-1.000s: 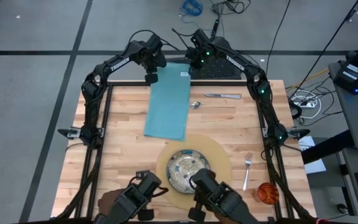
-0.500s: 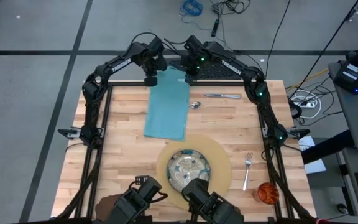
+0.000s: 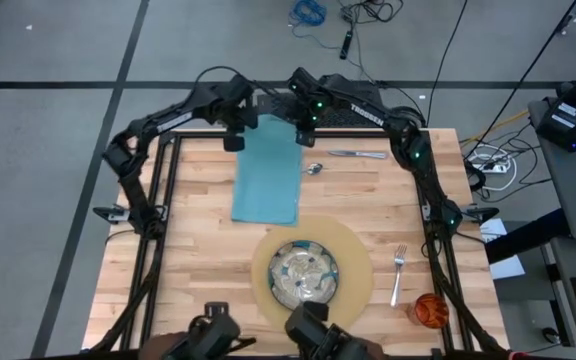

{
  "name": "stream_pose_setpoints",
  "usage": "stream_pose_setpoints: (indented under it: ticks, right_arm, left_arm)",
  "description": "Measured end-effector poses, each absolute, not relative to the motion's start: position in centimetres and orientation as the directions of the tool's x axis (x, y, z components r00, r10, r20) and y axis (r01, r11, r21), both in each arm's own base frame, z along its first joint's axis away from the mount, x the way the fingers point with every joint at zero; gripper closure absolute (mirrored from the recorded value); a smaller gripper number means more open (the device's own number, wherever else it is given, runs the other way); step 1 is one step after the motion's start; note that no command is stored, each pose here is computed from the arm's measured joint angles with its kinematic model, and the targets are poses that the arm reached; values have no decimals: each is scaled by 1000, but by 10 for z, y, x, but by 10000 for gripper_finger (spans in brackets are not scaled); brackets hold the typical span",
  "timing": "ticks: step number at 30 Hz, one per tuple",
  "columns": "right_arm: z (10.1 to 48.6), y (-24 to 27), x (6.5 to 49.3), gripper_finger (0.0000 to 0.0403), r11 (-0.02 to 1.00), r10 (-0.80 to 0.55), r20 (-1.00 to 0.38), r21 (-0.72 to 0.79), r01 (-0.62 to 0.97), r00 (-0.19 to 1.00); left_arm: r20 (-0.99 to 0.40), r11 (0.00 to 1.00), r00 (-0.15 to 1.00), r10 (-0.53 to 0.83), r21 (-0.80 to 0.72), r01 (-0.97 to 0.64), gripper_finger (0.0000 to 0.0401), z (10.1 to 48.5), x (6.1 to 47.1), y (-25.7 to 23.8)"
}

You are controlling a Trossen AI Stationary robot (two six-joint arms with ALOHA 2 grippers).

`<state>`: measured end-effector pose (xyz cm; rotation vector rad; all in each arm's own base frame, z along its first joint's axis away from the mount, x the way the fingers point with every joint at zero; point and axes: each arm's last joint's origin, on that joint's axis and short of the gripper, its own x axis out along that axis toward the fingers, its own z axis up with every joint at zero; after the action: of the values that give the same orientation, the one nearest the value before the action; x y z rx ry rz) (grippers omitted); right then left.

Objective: Set table place
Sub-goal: Fold the blue napkin

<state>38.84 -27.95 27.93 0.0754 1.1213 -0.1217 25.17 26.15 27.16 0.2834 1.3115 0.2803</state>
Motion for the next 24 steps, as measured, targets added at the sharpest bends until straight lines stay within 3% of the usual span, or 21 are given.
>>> stream_pose_setpoints:
  ticks: [8,14,20,24]
  right_arm:
    - [315,-248,395,403,993,-109,-863,-75,89,493]
    - [332,-226,394,403,992,-117,-859,-77,101,498]
    - [304,-206,405,403,997,-75,-910,-54,63,408]
    - [275,-200,411,403,997,-58,-923,-37,61,381]
  left_arm:
    - [-862,918,328,387,395,-43,401,304,243,231]
    - [-903,946,289,317,324,-23,401,292,246,214]
    - [-945,964,198,260,267,6,401,244,240,201]
    - [-932,955,219,290,297,-2,401,229,232,190]
